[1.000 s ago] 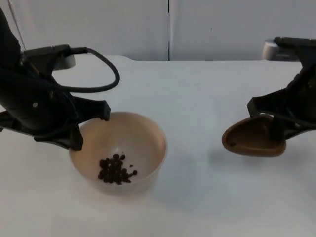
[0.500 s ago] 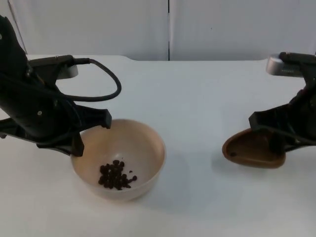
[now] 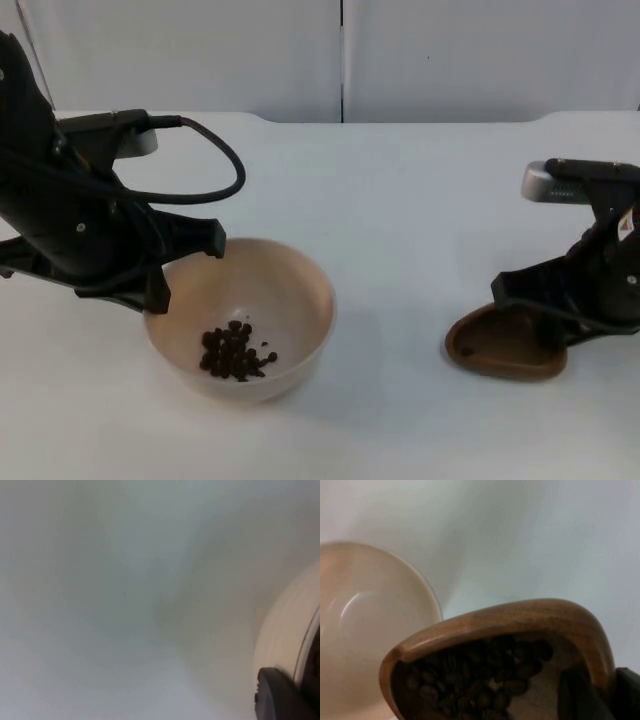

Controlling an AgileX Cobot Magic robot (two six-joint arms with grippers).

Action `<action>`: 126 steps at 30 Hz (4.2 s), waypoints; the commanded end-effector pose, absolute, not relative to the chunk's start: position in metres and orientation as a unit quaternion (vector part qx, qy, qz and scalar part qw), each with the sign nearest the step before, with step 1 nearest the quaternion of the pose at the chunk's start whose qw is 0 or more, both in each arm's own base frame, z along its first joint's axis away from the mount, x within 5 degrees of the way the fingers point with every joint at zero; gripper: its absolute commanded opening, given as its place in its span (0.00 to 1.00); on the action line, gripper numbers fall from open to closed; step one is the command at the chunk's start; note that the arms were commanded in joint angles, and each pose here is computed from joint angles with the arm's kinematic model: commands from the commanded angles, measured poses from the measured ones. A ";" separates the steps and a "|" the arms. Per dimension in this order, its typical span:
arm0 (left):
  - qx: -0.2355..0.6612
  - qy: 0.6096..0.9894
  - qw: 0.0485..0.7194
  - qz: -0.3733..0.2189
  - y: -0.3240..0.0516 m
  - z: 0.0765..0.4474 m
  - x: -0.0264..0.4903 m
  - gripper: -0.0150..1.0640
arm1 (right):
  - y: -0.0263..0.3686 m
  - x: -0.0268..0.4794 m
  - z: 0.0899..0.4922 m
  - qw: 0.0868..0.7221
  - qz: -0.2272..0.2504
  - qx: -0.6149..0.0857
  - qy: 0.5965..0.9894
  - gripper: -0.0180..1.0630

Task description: Pick up the bowl with the left hand and pour the coffee beans from the cup into the bowl with the right hand.

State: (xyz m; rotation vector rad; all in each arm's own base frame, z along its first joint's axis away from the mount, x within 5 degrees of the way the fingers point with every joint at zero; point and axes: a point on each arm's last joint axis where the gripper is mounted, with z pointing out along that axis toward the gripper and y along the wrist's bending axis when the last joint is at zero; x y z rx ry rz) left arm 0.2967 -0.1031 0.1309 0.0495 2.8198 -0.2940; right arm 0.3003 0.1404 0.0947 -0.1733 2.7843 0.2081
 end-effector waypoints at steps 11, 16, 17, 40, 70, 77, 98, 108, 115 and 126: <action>0.013 0.981 0.164 -0.102 -0.102 0.131 0.298 0.01 | 0.139 0.302 0.090 0.173 0.074 -0.051 0.981 0.03; 0.018 0.982 0.162 -0.100 -0.102 0.131 0.298 0.01 | 0.139 0.302 0.090 0.174 0.075 -0.051 0.981 0.12; 0.026 0.982 0.163 -0.096 -0.102 0.131 0.298 0.01 | 0.139 0.302 0.090 0.174 0.075 -0.051 0.981 0.15; 0.024 0.982 0.161 -0.098 -0.102 0.131 0.298 0.98 | 0.140 0.305 0.092 0.189 0.081 -0.048 0.977 0.63; 0.040 0.859 0.479 -0.176 -0.080 0.326 0.231 0.98 | 0.091 0.196 0.365 0.545 0.160 -0.125 0.813 0.63; 0.042 0.851 0.492 -0.181 -0.078 0.335 0.222 0.98 | 0.082 0.177 0.379 0.569 0.163 -0.128 0.796 0.63; 0.095 0.840 0.508 -0.165 -0.069 0.352 0.188 0.98 | 0.065 0.139 0.391 0.572 0.152 -0.146 0.793 0.63; 0.109 0.837 0.510 -0.165 -0.065 0.358 0.171 0.98 | 0.055 0.118 0.366 0.569 0.146 -0.153 0.795 0.63; 0.117 0.834 0.516 -0.157 -0.057 0.332 0.146 0.98 | 0.047 0.099 0.348 0.571 0.146 -0.153 0.793 0.63; 0.135 0.816 0.540 -0.155 -0.041 0.322 0.091 0.98 | 0.032 0.067 0.342 0.571 0.138 -0.167 0.791 0.63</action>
